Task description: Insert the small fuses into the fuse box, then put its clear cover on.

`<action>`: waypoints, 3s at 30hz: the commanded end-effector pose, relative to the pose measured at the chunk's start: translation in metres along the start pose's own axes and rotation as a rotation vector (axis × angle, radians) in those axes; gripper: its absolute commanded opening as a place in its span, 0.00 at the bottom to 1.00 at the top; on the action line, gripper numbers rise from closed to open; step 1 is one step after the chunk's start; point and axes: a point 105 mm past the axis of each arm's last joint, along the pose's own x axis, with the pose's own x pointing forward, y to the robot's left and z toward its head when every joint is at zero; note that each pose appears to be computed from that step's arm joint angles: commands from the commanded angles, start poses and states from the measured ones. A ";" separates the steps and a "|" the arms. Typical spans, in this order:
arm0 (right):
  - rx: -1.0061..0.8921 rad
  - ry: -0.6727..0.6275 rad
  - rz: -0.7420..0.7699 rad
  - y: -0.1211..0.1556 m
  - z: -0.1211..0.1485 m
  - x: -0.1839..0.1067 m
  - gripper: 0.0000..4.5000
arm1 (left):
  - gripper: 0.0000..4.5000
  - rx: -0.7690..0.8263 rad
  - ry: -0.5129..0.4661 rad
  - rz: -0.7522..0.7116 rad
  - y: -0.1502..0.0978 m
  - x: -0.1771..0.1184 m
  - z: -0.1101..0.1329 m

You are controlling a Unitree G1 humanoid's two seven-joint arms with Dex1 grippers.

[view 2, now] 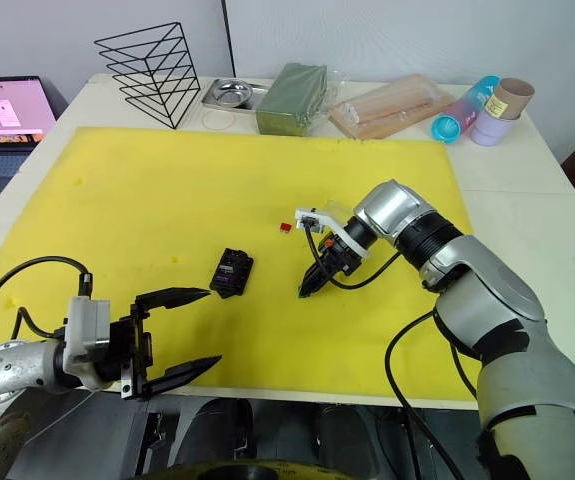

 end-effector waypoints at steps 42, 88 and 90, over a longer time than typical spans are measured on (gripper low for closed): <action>0.654 -0.878 -0.245 0.063 -0.021 0.011 0.01 | 1.00 -0.002 -0.021 0.047 0.007 -0.006 0.009; 0.282 -0.344 -0.074 0.035 -0.010 -0.009 0.60 | 1.00 0.046 -0.006 -0.001 -0.004 -0.004 0.001; 0.286 -0.341 -0.075 0.032 -0.010 -0.008 0.60 | 1.00 0.044 -0.010 -0.003 -0.005 -0.003 0.002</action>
